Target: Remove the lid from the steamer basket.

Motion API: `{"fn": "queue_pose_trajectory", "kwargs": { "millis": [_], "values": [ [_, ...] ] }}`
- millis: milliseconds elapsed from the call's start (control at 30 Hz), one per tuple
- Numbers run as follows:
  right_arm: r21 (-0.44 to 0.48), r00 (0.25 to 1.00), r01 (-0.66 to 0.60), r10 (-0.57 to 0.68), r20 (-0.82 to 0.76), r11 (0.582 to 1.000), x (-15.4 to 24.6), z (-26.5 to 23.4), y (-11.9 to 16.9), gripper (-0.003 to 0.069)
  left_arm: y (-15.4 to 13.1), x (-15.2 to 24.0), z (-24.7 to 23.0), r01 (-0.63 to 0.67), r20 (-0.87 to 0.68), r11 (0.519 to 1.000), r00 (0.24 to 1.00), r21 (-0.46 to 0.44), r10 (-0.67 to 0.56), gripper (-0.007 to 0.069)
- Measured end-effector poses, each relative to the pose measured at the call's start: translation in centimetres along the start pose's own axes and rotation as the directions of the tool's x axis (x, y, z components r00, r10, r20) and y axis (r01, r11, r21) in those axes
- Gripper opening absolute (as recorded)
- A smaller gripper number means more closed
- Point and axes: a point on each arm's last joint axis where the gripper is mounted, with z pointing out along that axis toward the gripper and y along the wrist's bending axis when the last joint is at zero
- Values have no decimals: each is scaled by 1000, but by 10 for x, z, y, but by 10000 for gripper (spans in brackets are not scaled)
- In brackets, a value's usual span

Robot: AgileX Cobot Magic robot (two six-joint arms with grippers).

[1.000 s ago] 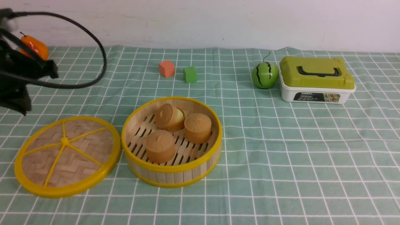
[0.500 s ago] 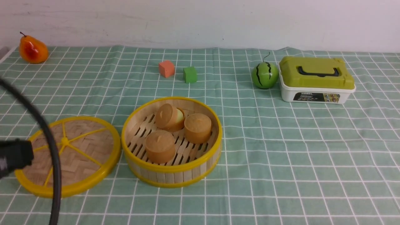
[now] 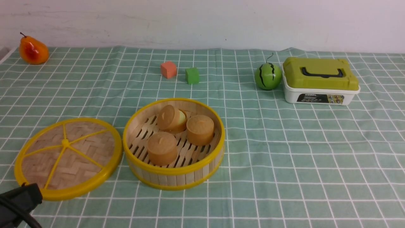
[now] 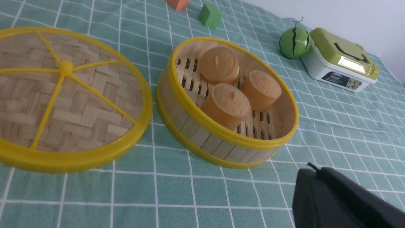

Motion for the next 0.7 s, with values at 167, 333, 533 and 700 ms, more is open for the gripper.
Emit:
{"fn": "queue_pose_trajectory", "kwargs": {
  "millis": [167,333,533,700],
  "values": [
    [0,1000,0,0,0,1000,0,0,0,241,2,3,1,-17,-15,1000,1000,-8,17,-13],
    [0,1000,0,0,0,1000,0,0,0,241,4,3,2,-98,-3,995,995,-30,98,-13],
    [0,1000,0,0,0,1000,0,0,0,241,14,14,6,-136,3,989,991,-63,136,-13],
    [0,1000,0,0,0,1000,0,0,0,241,23,30,1,-130,83,989,987,-75,136,-13]
  ]
}}
